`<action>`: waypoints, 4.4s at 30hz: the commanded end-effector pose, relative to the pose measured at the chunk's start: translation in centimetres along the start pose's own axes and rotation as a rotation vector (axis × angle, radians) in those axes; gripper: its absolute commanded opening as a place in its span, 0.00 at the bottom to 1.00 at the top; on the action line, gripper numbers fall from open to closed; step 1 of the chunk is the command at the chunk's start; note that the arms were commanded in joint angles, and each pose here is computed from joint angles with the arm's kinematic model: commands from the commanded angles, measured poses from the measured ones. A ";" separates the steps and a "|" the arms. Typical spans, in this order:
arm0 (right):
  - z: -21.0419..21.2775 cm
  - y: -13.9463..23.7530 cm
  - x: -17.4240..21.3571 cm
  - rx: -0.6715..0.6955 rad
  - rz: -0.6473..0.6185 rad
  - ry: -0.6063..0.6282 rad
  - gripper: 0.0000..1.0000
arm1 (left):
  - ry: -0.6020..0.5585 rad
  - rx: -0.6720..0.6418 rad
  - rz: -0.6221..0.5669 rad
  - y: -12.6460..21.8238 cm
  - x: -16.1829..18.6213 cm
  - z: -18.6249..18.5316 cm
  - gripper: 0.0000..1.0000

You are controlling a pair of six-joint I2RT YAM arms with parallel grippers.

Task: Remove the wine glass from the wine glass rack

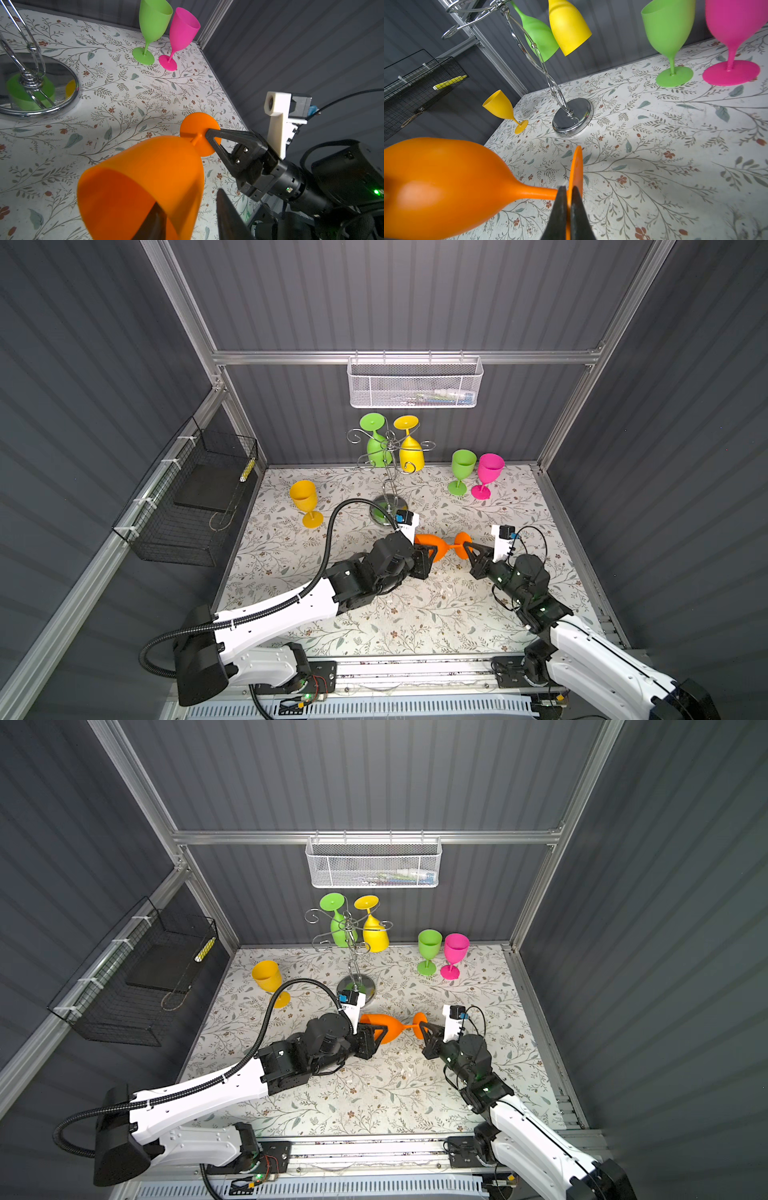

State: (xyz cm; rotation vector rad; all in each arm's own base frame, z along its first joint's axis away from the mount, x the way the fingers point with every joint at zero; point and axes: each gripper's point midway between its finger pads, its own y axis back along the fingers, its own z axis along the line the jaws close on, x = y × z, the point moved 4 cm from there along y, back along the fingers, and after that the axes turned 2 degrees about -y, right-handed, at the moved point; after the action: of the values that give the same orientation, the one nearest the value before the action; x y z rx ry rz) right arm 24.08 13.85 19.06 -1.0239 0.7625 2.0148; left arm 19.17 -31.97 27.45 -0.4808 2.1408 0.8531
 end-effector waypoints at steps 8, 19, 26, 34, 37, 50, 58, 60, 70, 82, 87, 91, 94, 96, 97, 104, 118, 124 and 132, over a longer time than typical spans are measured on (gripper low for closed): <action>2.3 -0.7 -1.8 -0.071 -0.064 0.036 0.00 | 0.031 0.000 -0.026 1.5 -1.0 0.1 0.16; 3.6 -1.6 -1.5 -0.073 -0.042 0.068 0.14 | 0.046 -0.106 0.001 2.6 -1.1 1.4 0.00; 3.8 -1.0 -2.6 -0.043 -0.054 0.086 0.67 | 0.020 -0.272 0.084 4.9 -0.8 3.4 0.00; 4.5 0.0 -4.5 -0.026 -0.083 0.104 0.86 | -0.021 -0.568 0.256 7.8 -1.5 9.4 0.00; 4.7 0.0 -4.4 -0.026 -0.073 0.117 0.87 | -0.002 -0.634 0.302 8.2 -2.0 12.0 0.00; 5.9 -0.4 -2.7 -0.043 -0.022 0.198 0.93 | 0.118 -0.838 0.485 8.2 -2.5 23.0 0.00; 6.7 -0.6 -1.8 -0.073 -0.005 0.237 0.94 | 0.149 -0.871 0.494 7.7 -3.8 26.0 0.00; 6.8 -0.7 -1.5 -0.078 0.001 0.245 0.95 | 0.155 -0.873 0.496 7.6 -4.2 26.5 0.00; 6.8 -1.0 -0.8 -0.086 0.010 0.257 0.96 | 0.171 -0.852 0.450 6.6 -6.9 28.3 0.00; 6.7 -1.2 -0.5 -0.086 0.012 0.265 0.96 | 0.202 -0.853 0.474 5.9 -7.3 31.1 0.00; 6.6 -1.4 -0.5 -0.080 0.015 0.266 0.97 | 0.207 -0.854 0.478 5.7 -6.9 31.5 0.01; 6.6 -1.3 -0.4 -0.077 0.016 0.266 0.97 | 0.202 -0.868 0.475 6.0 -7.0 31.5 0.10; 6.5 -1.3 -0.4 -0.074 0.014 0.266 0.97 | 0.198 -0.875 0.478 6.1 -7.1 31.5 0.17; 6.5 -1.3 -0.4 -0.074 0.014 0.267 0.98 | 0.196 -0.881 0.479 6.3 -7.1 31.5 0.25; 6.5 -1.3 -0.4 -0.074 0.014 0.267 0.98 | 0.195 -0.881 0.477 6.3 -7.2 31.5 0.28; 6.5 -1.4 -0.5 -0.073 0.014 0.266 0.98 | 0.184 -0.891 0.425 7.5 -8.8 30.5 0.56; 8.0 -1.6 -2.8 -0.063 0.025 0.223 0.98 | 0.115 -0.781 0.211 10.4 -13.3 24.4 0.87; 10.4 -2.6 -6.6 -0.046 0.039 0.163 0.98 | 0.018 -0.735 0.138 10.4 -15.4 20.3 0.89; 12.9 -4.3 -12.5 0.006 0.056 0.194 0.98 | -0.055 -0.616 0.065 11.6 -17.2 16.2 0.89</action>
State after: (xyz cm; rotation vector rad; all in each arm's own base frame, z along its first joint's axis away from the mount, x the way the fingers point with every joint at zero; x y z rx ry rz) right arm 26.89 22.33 35.25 -1.2473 0.8140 1.9756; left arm 32.92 -11.11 34.87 -0.6655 1.8410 1.6483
